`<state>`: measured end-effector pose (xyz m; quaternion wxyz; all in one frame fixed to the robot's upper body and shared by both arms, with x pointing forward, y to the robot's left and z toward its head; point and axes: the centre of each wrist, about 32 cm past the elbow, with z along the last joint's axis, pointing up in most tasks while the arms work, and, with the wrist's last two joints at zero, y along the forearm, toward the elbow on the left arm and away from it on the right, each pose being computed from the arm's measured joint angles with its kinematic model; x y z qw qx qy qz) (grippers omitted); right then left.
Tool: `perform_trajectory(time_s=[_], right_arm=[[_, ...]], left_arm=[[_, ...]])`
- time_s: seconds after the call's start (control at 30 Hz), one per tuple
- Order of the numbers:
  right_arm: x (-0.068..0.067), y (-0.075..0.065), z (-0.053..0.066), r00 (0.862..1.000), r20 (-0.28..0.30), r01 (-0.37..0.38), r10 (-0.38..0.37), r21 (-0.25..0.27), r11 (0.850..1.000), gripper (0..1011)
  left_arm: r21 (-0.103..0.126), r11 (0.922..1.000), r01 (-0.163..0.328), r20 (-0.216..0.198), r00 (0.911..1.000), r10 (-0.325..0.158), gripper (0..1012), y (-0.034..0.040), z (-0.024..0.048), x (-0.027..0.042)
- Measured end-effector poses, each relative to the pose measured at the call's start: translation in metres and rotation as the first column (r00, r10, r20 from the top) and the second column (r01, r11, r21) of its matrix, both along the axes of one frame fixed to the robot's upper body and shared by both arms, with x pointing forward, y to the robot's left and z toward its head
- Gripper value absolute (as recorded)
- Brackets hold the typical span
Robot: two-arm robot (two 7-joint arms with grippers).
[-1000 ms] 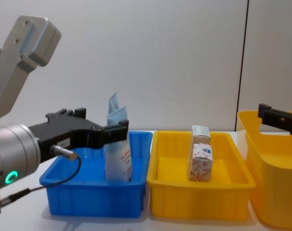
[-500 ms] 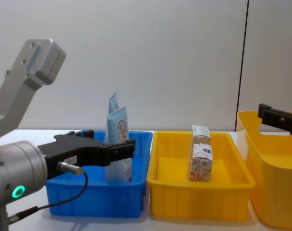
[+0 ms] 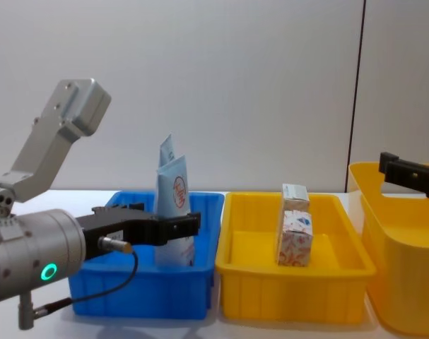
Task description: Bimanual collaborative sorting of washing and personal care products
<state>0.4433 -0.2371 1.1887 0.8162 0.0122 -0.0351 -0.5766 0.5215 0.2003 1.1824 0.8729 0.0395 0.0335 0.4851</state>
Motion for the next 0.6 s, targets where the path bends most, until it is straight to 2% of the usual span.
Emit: perform_trajectory(time_s=[0.03,0.07,0.17,0.5,0.6], right_arm=[[0.000,0.000,0.000,1.000,0.000,0.000,0.000,0.000,1.000,1003],[0.000,0.000,0.000,1.000,0.000,0.000,0.000,0.000,1.000,1003],[0.000,0.000,0.000,1.000,0.000,0.000,0.000,0.000,1.000,1003],[0.000,0.000,0.000,1.000,0.000,0.000,0.000,0.000,1.000,1003],[0.000,0.000,0.000,1.000,0.000,0.000,0.000,0.000,1.000,1003]], left_arm=[[0.000,1.0000,0.000,0.000,1.0000,0.000,1001,0.0000,0.0000,0.0000],[0.000,1.0000,-0.001,-0.005,1.0000,0.001,1001,0.0004,-0.0005,0.0043],[-0.002,1.0000,-0.001,-0.011,0.9999,0.001,1001,0.0005,-0.0009,0.0101],[-0.015,0.9998,0.011,-0.033,0.9994,-0.011,1001,-0.0023,-0.0037,0.0368],[-0.018,0.9997,0.017,-0.036,0.9992,-0.017,1001,-0.0038,-0.0041,0.0411]])
